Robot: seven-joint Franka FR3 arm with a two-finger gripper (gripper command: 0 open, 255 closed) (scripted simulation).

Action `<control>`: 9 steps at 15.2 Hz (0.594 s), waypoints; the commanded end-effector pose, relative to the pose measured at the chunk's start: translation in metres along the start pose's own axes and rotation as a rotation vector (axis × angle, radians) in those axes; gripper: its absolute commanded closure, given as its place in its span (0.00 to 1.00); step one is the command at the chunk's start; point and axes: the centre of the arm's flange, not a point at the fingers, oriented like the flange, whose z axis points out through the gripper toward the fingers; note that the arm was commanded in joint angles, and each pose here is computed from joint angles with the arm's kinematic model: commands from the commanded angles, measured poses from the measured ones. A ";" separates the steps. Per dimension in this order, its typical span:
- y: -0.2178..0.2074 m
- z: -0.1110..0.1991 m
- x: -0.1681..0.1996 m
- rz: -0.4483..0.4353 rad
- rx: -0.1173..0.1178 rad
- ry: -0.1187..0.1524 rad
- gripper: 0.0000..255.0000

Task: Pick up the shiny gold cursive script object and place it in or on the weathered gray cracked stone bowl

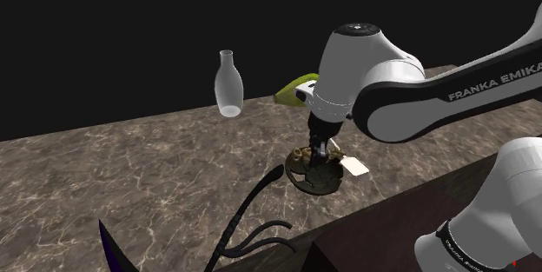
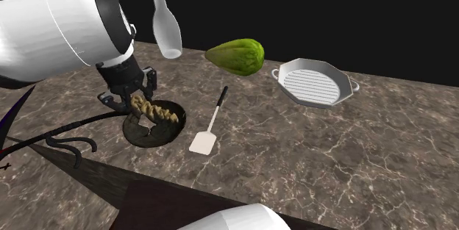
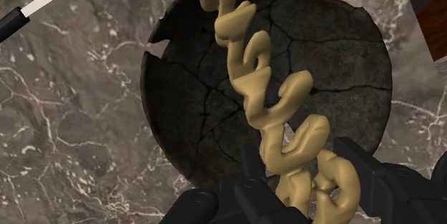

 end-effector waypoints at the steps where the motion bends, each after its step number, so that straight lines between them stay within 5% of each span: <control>1: -0.001 0.011 -0.001 0.000 0.000 0.001 1.00; 9: -0.003 0.038 -0.002 0.000 0.000 0.001 1.00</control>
